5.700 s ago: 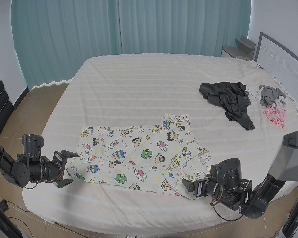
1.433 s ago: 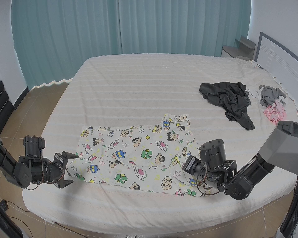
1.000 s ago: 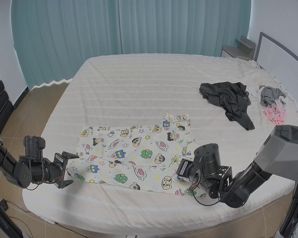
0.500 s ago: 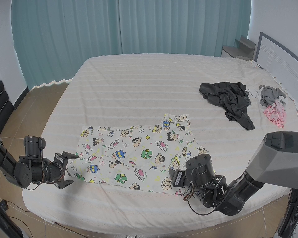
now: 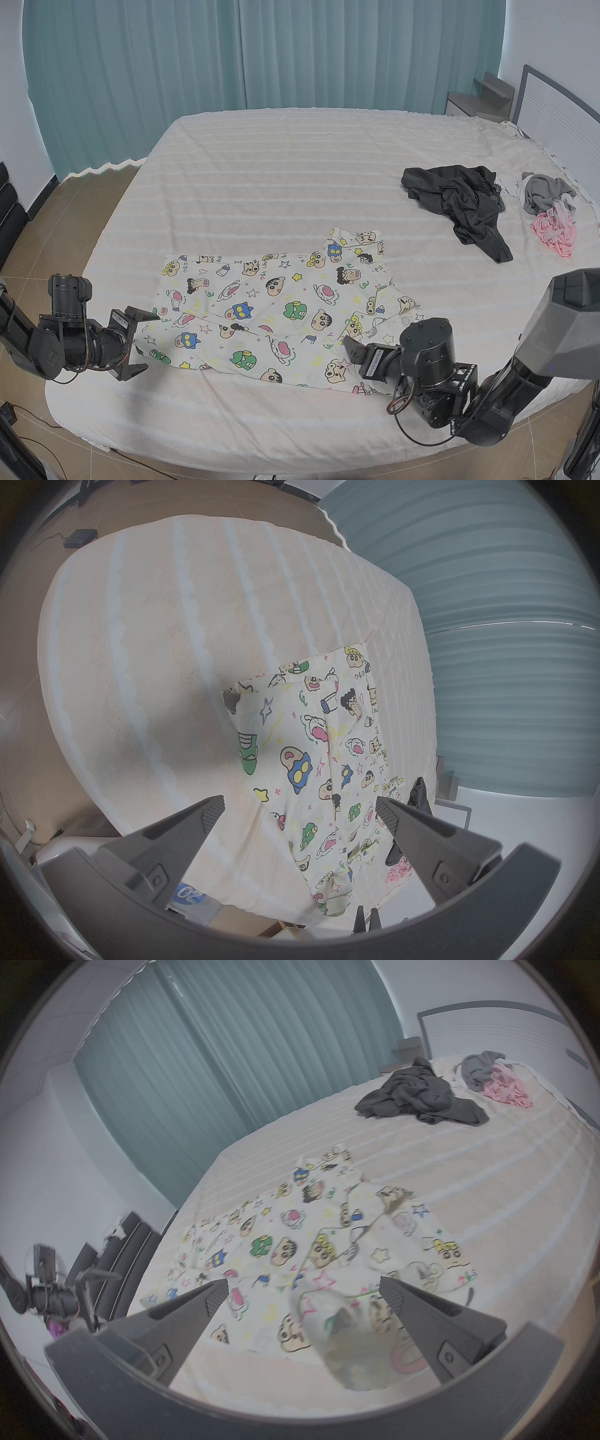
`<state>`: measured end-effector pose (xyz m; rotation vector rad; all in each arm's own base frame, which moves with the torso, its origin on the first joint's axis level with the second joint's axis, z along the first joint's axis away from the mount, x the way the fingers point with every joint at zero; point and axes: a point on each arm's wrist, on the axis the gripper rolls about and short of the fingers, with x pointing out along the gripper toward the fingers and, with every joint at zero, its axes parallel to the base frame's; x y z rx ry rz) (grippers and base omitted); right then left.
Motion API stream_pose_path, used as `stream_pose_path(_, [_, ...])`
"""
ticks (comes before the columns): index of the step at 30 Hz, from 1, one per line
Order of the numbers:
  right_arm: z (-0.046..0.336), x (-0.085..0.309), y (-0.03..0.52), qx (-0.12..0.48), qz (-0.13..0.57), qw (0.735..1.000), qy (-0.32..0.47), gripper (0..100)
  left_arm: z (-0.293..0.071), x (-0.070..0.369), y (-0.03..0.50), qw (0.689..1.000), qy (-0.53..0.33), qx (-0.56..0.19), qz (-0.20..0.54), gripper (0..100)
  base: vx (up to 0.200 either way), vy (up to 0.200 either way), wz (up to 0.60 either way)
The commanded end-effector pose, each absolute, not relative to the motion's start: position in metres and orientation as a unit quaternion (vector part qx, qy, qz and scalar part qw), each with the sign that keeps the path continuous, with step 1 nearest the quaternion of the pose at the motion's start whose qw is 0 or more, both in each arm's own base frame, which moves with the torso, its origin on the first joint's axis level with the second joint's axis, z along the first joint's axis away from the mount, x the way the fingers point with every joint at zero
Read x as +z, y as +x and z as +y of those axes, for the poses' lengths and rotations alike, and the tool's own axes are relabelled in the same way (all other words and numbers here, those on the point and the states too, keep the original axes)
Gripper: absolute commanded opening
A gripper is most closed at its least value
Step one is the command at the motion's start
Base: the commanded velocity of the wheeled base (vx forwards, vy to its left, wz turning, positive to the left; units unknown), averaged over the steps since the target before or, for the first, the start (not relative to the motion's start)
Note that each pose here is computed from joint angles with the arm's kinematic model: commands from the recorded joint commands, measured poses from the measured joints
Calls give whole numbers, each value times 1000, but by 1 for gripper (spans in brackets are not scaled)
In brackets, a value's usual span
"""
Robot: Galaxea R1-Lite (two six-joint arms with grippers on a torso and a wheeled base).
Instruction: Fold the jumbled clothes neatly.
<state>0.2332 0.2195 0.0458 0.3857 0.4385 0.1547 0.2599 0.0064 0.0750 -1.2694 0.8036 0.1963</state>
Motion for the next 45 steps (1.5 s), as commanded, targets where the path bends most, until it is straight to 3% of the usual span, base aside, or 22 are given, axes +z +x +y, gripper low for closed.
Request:
stream_pose_path(1, [198, 48, 243, 42, 212, 953, 211, 100, 7, 75, 260, 726, -576, 90, 365, 100, 0, 0, 0])
stream_pose_path(13, [208, 28, 259, 71, 247, 926, 276, 100, 7, 75, 260, 726, -576, 90, 365, 100, 0, 0, 0])
stream_pose_path(19, [199, 11, 271, 42, 258, 924, 279, 100, 7, 74, 260, 726, -576, 90, 366, 100, 0, 0, 0])
stream_pose_path(27, [178, 0, 253, 5, 281, 900, 333, 100, 6, 73, 260, 725, -576, 91, 368, 100, 0, 0, 0])
stream_pose_path(38, [160, -2, 238, 6, 276, 897, 344, 100, 6, 71, 259, 723, -575, 94, 370, 100, 0, 0, 0])
stream_pose_path(45, [166, 28, 244, 60, 222, 910, 346, 100, 6, 71, 259, 723, -575, 94, 370, 100, 0, 0, 0])
